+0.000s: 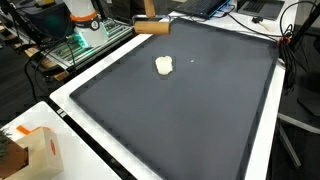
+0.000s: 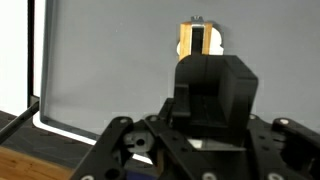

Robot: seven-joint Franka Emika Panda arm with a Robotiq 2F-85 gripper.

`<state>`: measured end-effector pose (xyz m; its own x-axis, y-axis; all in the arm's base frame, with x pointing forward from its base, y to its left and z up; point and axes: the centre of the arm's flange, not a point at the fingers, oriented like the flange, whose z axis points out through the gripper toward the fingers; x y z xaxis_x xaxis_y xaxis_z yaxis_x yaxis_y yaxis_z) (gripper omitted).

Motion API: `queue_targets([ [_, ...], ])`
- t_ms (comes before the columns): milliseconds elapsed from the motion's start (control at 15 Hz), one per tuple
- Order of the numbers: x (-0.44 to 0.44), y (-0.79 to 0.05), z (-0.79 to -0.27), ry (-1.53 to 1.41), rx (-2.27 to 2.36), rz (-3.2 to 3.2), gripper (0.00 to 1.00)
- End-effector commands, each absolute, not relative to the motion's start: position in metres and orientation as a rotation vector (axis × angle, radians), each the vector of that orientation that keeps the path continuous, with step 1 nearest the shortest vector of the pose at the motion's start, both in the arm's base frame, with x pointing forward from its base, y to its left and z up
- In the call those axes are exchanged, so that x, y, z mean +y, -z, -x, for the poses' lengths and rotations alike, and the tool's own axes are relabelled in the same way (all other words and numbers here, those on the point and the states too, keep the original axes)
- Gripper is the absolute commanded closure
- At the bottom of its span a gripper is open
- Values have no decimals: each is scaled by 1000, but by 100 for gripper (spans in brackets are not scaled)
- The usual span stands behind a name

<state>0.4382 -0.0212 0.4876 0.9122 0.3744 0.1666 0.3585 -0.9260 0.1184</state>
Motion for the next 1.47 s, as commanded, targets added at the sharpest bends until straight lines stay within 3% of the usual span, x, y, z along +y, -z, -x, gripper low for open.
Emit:
queue_targets([
  [0, -21, -486, -439, -281, 574, -2989, 51],
  [200, -21, -485, -439, -277, 575, -2990, 51],
  [267, -21, -485, -439, -277, 575, -2990, 76],
  [1400, -43, -372, -455, -749, 549, -3671, 76],
])
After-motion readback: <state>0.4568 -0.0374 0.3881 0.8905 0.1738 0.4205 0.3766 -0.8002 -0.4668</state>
